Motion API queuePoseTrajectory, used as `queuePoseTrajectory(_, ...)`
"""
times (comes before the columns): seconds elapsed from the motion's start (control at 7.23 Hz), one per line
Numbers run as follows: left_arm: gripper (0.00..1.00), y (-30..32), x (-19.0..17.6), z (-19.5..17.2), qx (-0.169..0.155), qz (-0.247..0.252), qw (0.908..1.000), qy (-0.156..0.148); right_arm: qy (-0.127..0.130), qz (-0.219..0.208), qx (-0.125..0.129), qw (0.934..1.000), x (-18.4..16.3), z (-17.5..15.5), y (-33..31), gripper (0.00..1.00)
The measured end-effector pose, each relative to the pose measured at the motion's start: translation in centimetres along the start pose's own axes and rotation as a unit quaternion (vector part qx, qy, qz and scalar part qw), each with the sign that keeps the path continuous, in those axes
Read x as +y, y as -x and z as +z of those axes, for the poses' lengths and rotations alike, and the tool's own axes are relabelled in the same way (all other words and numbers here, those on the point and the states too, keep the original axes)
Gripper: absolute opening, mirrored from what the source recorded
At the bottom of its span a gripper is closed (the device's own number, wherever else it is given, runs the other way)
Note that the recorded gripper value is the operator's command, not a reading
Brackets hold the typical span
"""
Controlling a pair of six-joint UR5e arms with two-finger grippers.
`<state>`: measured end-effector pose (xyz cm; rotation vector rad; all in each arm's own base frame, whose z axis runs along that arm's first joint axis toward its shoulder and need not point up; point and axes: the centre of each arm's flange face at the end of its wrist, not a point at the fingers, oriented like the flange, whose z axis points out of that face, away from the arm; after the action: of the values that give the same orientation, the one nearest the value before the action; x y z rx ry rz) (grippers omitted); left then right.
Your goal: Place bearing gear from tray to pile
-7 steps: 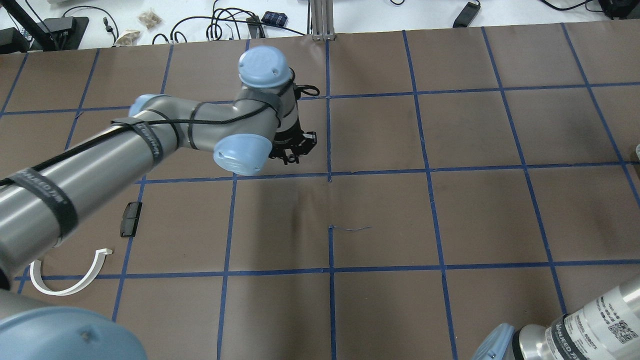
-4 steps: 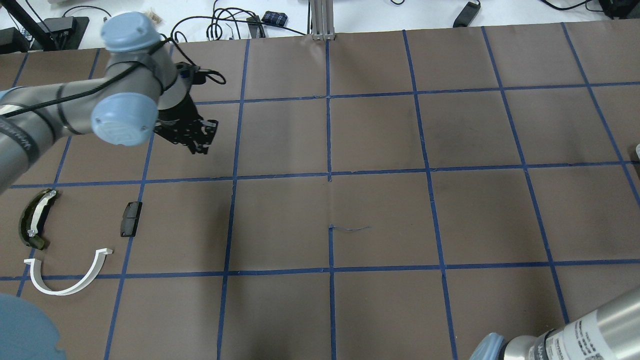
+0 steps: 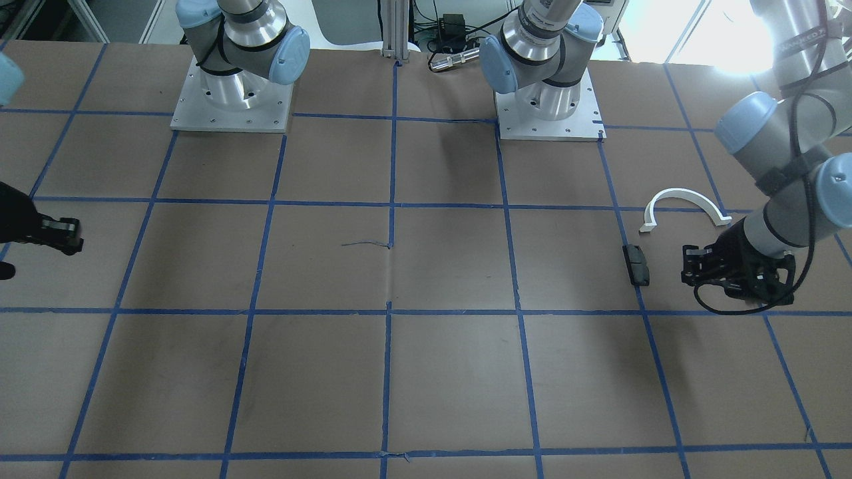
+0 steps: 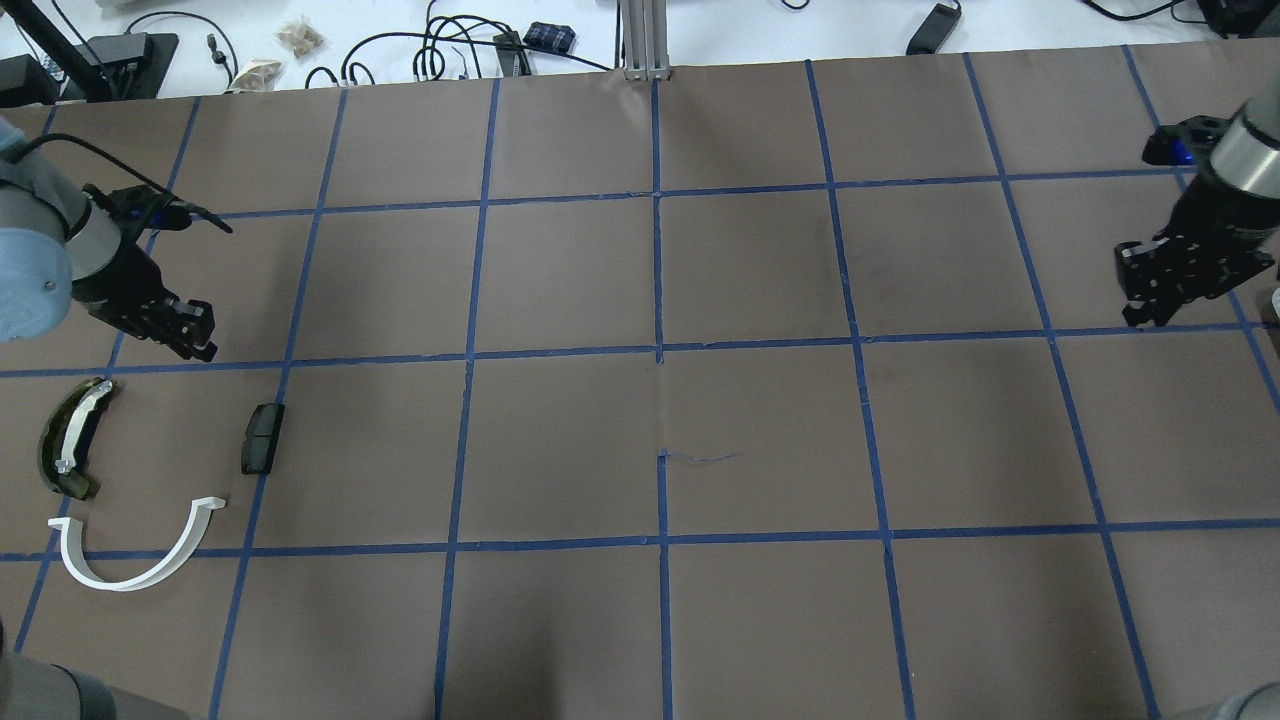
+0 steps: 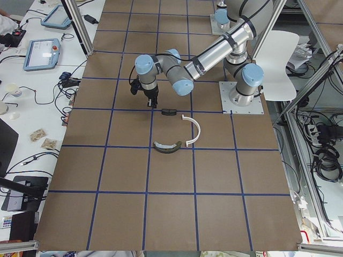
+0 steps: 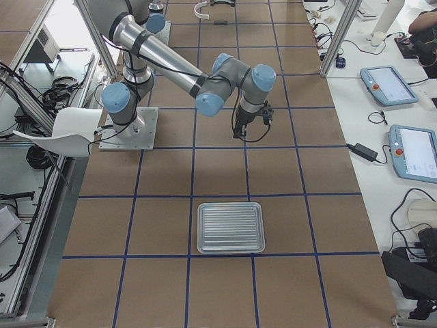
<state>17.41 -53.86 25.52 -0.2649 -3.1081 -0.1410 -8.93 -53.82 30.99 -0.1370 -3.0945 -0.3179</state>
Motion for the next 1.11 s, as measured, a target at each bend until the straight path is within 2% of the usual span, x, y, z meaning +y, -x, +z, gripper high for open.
queuePoseTrajectory(0.14,0.20,1.9,1.2,1.4,0.001,-0.006,1.0000,0.001,-0.004,0.034,0.008,0.9994,0.2,0.0,5.6,0.22)
queuePoseTrajectory(0.28,0.35,3.5,2.8,3.1,0.008,-0.020,0.9998,0.006,-0.012,0.072,0.008,0.9973,0.3,0.5,10.8,0.22)
queuePoseTrajectory(0.42,0.66,4.4,4.3,4.8,0.015,-0.033,0.9993,0.011,-0.026,0.115,-0.008,0.9930,0.1,1.2,15.8,0.22)
queuePoseTrajectory(0.55,0.72,4.8,5.1,6.1,0.014,-0.042,0.9990,0.009,-0.048,0.160,-0.033,0.9855,-0.3,2.0,21.0,0.20)
queuePoseTrajectory(0.69,0.72,5.0,5.2,6.4,0.010,-0.047,0.9989,0.003,-0.069,0.190,-0.054,0.9777,-0.7,3.3,26.3,0.19)
queuePoseTrajectory(0.83,0.72,5.1,5.0,6.1,0.004,-0.049,0.9988,-0.003,-0.079,0.224,-0.071,0.9686,-0.7,5.0,31.9,0.19)
queuePoseTrajectory(1.11,0.72,3.6,3.5,4.8,0.002,-0.053,0.9985,-0.015,-0.072,0.295,-0.095,0.9479,0.0,8.2,40.1,0.19)
